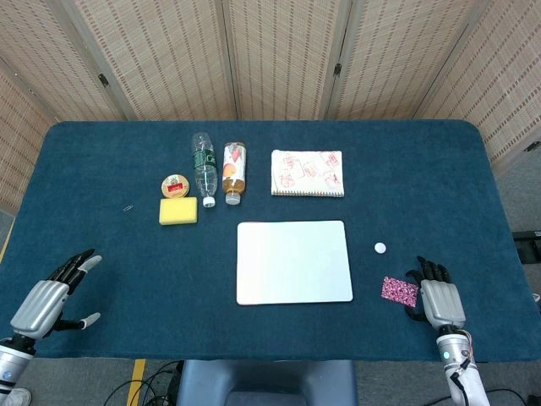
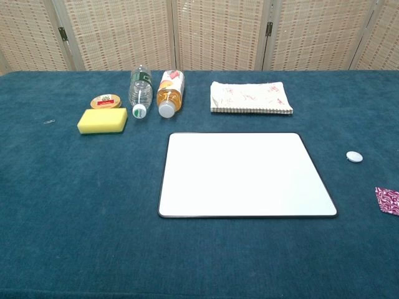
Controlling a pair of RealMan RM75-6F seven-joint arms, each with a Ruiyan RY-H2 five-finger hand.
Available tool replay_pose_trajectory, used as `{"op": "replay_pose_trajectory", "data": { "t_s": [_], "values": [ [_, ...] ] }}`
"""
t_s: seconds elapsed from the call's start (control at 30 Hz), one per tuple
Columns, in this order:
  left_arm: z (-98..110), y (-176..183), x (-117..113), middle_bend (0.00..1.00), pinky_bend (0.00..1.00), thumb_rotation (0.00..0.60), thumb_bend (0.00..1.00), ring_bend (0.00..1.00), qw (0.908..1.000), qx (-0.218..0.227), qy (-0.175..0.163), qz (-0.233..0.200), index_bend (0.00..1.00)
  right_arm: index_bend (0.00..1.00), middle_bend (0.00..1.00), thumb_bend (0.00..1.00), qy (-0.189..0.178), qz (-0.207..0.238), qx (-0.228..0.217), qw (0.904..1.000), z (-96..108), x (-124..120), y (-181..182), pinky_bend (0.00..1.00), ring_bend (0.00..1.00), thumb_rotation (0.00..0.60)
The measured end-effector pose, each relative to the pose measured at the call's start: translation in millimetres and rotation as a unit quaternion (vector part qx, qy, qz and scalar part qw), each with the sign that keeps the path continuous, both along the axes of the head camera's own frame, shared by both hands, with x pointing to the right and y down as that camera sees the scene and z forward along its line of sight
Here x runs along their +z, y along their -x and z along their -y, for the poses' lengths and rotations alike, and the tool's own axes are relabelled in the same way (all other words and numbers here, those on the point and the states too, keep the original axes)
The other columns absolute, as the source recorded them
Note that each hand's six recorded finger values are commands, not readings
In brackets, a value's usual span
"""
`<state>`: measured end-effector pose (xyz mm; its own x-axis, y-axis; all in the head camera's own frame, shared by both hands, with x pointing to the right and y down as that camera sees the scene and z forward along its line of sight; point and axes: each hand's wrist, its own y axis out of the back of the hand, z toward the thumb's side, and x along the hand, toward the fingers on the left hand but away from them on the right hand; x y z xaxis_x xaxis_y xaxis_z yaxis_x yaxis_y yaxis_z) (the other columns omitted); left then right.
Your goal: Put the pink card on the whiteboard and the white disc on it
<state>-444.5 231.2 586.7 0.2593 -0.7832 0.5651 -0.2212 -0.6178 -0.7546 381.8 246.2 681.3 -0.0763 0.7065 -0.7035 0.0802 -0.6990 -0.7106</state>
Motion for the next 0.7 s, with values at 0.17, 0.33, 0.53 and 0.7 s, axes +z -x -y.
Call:
{"op": "replay_pose_trajectory", "data": {
  "t_s": [0.17,0.33,0.53,0.7],
  "values": [
    [1,1,0,0.0,0.2,0.6,0.22,0.02,1.0,-0.003,0.0,-0.001,0.03,0.29,0.04,0.16,0.007,0.001,-0.002,1.0,1,6,3,0.0,0.0,0.6],
    [2,3,0,0.0,0.2,0.6,0.22,0.02,1.0,-0.005,0.0,-0.001,0.03,0.29,0.04,0.16,0.013,0.001,-0.003,0.9999,1,9,5,0.0,0.0,0.6],
    [3,4,0,0.0,0.2,0.6,0.22,0.02,1.0,-0.008,0.0,-0.001,0.03,0.33,0.04,0.16,0.02,0.004,0.002,0.9998,1,15,6,0.0,0.0,0.6],
    [3,5,-1,0.0,0.2,0.6,0.22,0.02,1.0,-0.008,-0.002,-0.003,0.02,0.38,0.06,0.19,0.026,0.002,0.001,0.9997,0,19,6,0.0,0.0,0.6]
  ]
}}
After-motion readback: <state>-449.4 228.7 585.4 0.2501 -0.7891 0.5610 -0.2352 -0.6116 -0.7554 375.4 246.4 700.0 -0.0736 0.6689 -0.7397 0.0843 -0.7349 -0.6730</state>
